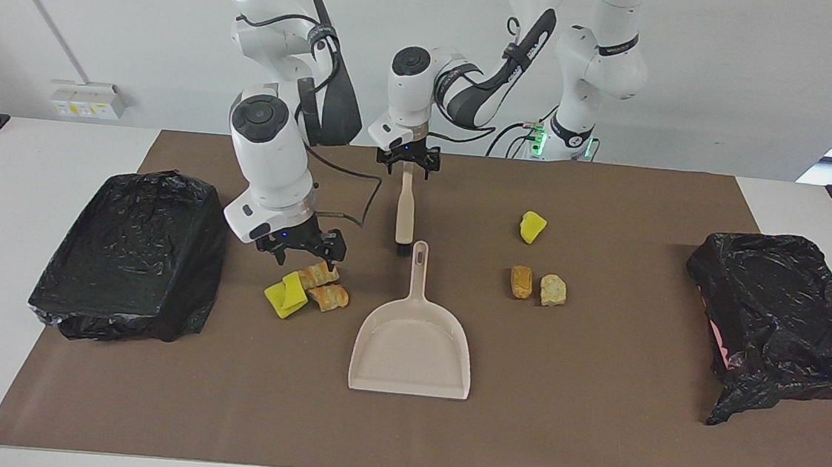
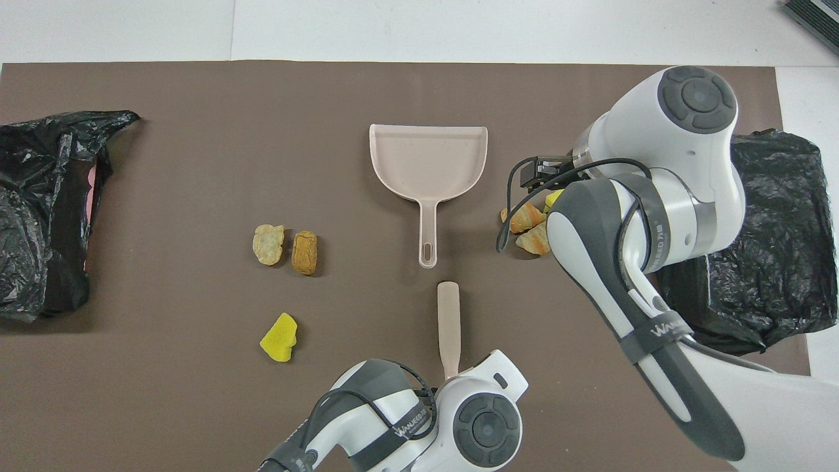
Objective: Sweep and dump trash in bin
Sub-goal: 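Grasp the dustpan with the right gripper while the left gripper lifts the brush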
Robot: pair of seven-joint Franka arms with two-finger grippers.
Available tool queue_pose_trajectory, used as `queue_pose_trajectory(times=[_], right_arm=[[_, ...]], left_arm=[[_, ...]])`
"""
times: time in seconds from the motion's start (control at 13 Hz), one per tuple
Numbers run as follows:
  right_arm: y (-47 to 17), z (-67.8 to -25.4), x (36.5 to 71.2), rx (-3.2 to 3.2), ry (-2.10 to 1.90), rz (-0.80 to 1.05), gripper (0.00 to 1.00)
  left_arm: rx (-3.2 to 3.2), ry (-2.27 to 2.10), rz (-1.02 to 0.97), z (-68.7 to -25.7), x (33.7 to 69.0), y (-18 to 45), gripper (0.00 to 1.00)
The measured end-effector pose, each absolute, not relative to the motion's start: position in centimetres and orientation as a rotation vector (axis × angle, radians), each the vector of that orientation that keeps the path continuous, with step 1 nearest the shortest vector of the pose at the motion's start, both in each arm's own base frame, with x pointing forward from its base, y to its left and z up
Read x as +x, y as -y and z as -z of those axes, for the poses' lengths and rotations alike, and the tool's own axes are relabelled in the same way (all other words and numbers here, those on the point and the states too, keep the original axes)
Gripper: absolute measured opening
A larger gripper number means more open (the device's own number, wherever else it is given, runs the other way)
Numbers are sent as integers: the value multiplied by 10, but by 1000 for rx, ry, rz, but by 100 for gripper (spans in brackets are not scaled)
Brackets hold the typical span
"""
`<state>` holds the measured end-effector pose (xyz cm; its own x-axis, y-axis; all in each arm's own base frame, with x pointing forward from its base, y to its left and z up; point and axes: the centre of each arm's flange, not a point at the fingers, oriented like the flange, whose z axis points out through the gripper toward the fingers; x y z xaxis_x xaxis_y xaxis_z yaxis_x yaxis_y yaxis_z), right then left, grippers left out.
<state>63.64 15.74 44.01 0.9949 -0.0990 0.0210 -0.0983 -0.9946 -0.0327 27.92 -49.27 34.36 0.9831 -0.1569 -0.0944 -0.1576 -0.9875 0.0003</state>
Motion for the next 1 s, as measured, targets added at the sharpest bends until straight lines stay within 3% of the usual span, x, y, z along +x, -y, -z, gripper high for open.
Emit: queue_pose_trajectory(times=[0.39,1.0], right_arm=[[-156,-440,637,-3107,-158,36,100],[-220,-442,618,-3070,-229,16,100]], left_arm=[[-3094,-219,-172,-346,283,486,26],[-2952,-126,-158,-416,314,417,26]])
